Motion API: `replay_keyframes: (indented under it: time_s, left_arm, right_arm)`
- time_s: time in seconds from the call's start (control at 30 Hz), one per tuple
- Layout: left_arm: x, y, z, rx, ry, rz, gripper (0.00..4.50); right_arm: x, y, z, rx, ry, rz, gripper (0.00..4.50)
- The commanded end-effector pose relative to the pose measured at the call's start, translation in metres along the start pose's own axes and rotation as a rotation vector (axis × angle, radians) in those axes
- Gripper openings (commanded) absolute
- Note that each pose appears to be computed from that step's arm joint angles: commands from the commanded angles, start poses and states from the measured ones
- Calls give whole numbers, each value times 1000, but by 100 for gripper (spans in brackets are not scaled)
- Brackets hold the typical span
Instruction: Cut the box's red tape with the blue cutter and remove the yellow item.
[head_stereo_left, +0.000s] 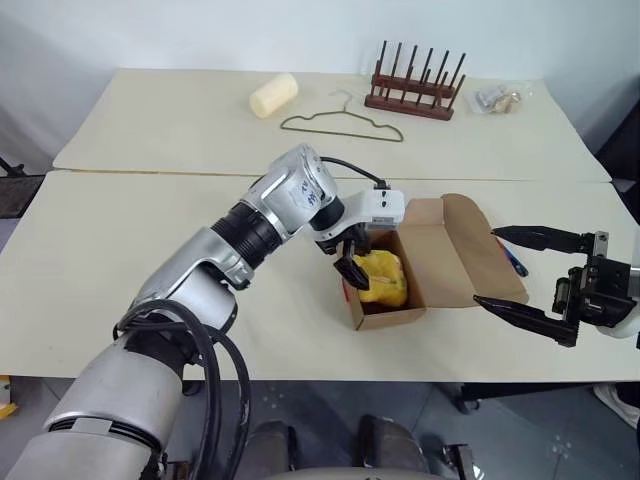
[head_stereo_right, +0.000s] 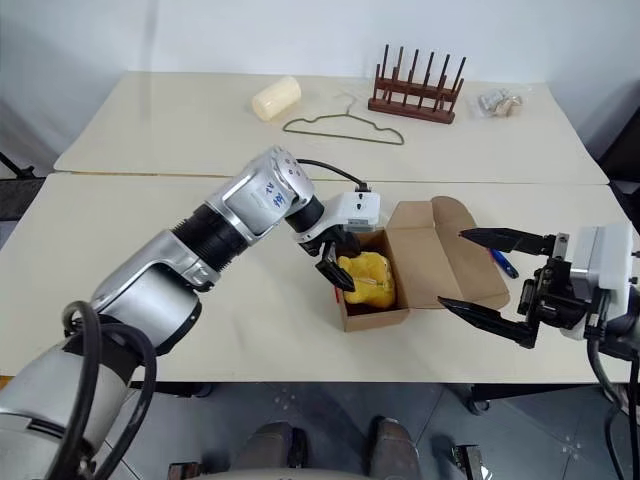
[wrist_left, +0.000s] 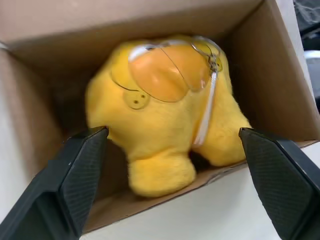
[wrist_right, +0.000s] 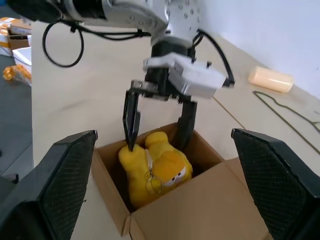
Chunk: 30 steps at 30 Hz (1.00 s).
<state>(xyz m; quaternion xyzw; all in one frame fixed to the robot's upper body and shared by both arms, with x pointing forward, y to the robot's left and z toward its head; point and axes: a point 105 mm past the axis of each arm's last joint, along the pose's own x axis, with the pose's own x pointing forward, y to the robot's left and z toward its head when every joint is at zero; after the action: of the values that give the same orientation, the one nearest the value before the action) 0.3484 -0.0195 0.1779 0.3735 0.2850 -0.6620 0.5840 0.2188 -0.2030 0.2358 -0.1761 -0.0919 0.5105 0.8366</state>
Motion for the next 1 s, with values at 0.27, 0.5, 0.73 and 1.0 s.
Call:
replay_keyframes:
  time_s: [0.27,0.5,0.73,1.0]
  left_arm:
    - [-6,10,23,49,-100,27,147]
    - [-62,23,63,19,-616,134,2]
    - [-156,24,4,-124,-1093,317,2]
    - [-184,-20,-177,-366,-840,961,2]
  right_arm:
    - [-3,6,-1,-14,-16,-72,450]
    - [-4,6,-6,-9,-21,-102,450]
    - [14,13,-4,13,-116,-76,450]
    - [63,27,-2,42,-305,59,450]
